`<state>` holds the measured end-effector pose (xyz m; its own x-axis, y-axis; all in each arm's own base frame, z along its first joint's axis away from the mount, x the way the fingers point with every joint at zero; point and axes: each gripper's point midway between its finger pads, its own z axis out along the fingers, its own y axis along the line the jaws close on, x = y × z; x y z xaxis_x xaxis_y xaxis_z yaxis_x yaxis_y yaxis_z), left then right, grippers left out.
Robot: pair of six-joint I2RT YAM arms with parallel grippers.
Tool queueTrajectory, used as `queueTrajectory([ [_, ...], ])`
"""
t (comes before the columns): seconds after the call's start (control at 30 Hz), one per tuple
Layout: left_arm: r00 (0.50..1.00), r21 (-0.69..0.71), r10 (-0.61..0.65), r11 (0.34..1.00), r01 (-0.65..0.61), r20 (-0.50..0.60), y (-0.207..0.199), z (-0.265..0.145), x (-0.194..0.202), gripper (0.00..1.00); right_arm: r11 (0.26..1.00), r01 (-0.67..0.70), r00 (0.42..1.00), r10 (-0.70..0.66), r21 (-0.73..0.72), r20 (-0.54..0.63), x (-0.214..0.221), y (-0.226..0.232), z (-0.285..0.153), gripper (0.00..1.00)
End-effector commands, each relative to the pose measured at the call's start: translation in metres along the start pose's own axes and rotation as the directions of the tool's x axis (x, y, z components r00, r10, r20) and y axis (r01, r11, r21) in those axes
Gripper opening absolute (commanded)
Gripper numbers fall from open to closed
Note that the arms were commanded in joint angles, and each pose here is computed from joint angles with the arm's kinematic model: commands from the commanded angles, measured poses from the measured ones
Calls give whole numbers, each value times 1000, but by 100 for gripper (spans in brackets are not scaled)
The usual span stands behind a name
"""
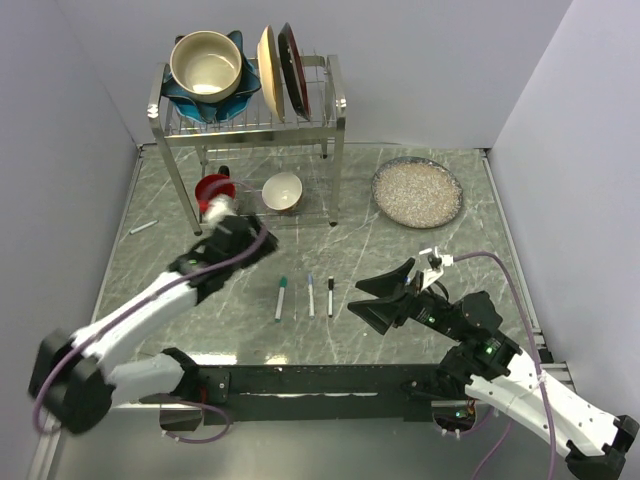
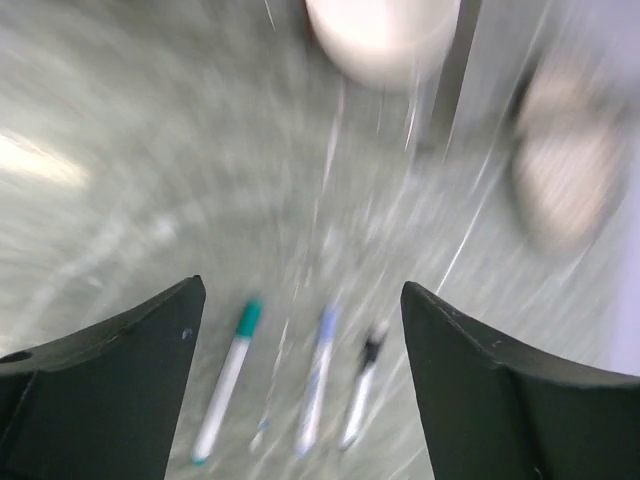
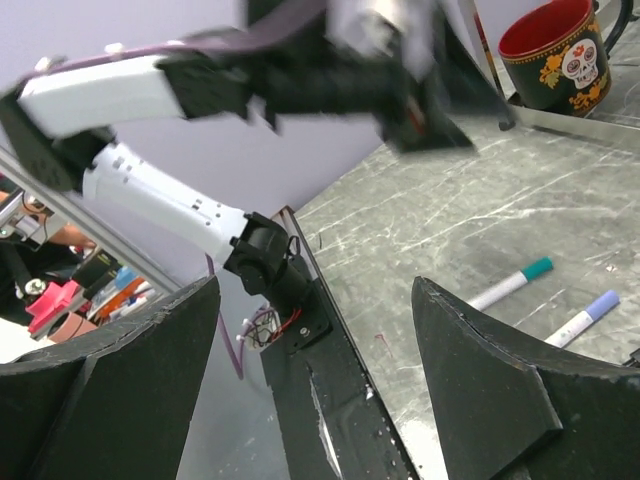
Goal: Insert the pens into the pen caps
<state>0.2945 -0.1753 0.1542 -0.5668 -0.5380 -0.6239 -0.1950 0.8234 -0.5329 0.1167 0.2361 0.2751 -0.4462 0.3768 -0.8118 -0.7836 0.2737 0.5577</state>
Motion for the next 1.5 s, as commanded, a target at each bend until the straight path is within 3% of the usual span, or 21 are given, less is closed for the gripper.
queueTrajectory([
  [0.0, 924, -138, -231, 949, 283, 304, 47, -48, -87, 83, 1000, 13, 999, -13, -4, 31, -7, 4, -3, 85],
  [0.13, 811, -187, -303, 877, 443, 500, 86, -88, -146, 83, 1000, 21, 999, -21, -1, 37, -9, 5, -6, 85],
  [0.3, 733, -212, -398, 783, 585, 552, 123, -90, -173, 80, 999, 33, 998, -34, 11, 50, -12, 4, -10, 85],
  [0.4, 670, -272, -460, 666, 694, 583, 160, -83, -187, 78, 999, 37, 998, -37, 11, 50, -12, 5, -11, 86],
  [0.5, 579, -330, -543, 491, 806, 608, 206, -68, -195, 75, 999, 36, 998, -36, 13, 47, -12, 4, -11, 86],
  [0.6, 495, -308, -616, 391, 868, 613, 229, -50, -204, 71, 999, 31, 998, -31, 14, 46, -11, 4, -10, 86],
  [0.67, 455, -282, -637, 359, 890, 622, 235, -41, -214, 69, 999, 29, 999, -29, 13, 44, -10, 3, -10, 86],
  [0.73, 431, -287, -637, 322, 902, 638, 244, -29, -226, 66, 999, 28, 999, -29, 18, 38, -9, 2, -8, 86],
  [0.8, 442, -342, -625, 281, 897, 644, 256, -15, -227, 65, 999, 29, 999, -30, 22, 32, -7, 0, -7, 86],
  [1.0, 409, -350, -638, 225, 909, 652, 264, 18, -263, 63, 998, 36, 999, -37, 46, 30, -6, -8, -2, 86],
  [1.2, 388, -381, -670, 167, 909, 633, 277, 59, -268, 59, 997, 52, 998, -53, 59, 20, -5, -12, 2, 86],
  [1.33, 366, -419, -683, 95, 903, 632, 286, 78, -259, 57, 995, 71, 997, -73, 76, 24, -6, -16, 3, 87],
  [1.47, 351, -421, -698, 79, 904, 624, 292, 96, -257, 54, 992, 83, 996, -85, 99, 20, -6, -21, 4, 87],
])
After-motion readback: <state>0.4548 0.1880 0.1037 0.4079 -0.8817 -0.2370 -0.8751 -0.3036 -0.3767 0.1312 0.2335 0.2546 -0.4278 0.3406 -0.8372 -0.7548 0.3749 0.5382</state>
